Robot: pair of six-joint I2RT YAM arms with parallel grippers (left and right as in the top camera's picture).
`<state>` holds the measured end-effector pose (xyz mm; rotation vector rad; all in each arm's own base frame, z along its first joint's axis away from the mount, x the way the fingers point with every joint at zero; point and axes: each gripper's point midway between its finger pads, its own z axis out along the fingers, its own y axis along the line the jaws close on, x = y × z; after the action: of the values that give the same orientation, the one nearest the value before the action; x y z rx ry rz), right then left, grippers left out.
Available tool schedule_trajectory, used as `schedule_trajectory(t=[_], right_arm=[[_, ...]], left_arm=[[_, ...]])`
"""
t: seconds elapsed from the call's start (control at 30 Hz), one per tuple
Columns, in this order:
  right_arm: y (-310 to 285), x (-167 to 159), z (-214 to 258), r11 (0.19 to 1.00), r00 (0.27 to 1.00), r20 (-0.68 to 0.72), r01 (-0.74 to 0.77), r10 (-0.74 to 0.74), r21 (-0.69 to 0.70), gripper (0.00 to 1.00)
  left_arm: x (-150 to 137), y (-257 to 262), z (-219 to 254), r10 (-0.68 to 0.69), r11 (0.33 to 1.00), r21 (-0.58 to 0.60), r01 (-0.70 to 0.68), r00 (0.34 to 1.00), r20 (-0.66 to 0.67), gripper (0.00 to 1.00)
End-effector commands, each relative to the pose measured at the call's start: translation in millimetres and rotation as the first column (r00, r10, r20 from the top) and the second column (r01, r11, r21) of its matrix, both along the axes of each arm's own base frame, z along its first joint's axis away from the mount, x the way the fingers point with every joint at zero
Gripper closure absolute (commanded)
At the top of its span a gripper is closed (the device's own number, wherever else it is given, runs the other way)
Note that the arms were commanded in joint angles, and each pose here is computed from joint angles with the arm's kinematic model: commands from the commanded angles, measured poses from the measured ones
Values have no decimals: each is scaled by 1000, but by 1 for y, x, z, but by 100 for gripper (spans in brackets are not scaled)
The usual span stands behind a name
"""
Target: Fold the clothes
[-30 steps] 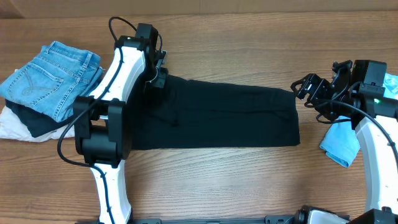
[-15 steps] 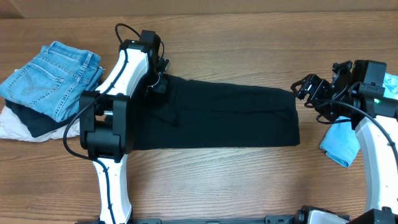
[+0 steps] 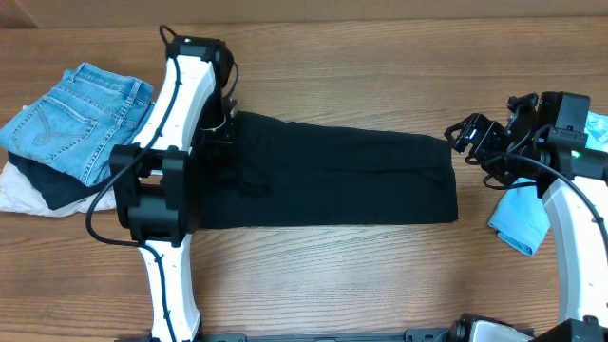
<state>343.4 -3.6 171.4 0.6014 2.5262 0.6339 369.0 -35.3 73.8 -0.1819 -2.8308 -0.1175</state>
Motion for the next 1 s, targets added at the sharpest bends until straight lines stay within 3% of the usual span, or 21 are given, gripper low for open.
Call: schedule_trajectory(t=[0.0,0.17,0.23,0.27,0.33,0.37,0.5,0.57,0.6,0.63,0.7,0.83,0.97], right_arm=[[-3,0,6,1000,1000,25,3,-3,-17,8],[-3,0,6,1000,1000,23,3,-3,-17,8],[-3,0,6,1000,1000,22,3,-3,-17,8],[-3,0,6,1000,1000,22,3,-3,-17,8],[-3,0,6,1000,1000,22,3,-3,-17,8],[-3,0,6,1000,1000,22,3,-3,-17,8],[-3,0,7,1000,1000,25,3,-3,-18,8],[-3,1,7,1000,1000,30,4,-3,-19,8],[-3,1,7,1000,1000,29,4,-3,-19,8],[-3,1,7,1000,1000,29,4,-3,-19,8],[-3,1,7,1000,1000,27,3,-3,-18,8],[-3,0,6,1000,1000,21,3,-3,-17,8],[-3,-1,6,1000,1000,18,3,-3,-16,8]], left_arm=[[-8,10,11,37,999,26,-37,999,-24,96],[-13,5,12,55,998,-7,-55,997,-48,94],[-13,1,12,62,998,-27,-63,997,-52,68],[-13,1,12,62,998,-27,-64,997,-52,64],[-14,1,12,70,997,-24,-71,996,-52,41],[-14,2,12,75,997,-22,-76,996,-51,34],[-9,1,10,79,997,-23,-80,996,-30,41],[15,-1,3,80,996,-41,-78,994,69,49],[30,-4,0,97,994,-57,-91,987,130,58],[46,-12,-6,103,992,-96,-86,977,188,78],[54,-20,-23,90,992,-106,-67,970,226,95],[32,-38,-76,68,993,-103,-50,980,186,96],[-8,-39,-88,92,993,-73,-88,994,53,96]])
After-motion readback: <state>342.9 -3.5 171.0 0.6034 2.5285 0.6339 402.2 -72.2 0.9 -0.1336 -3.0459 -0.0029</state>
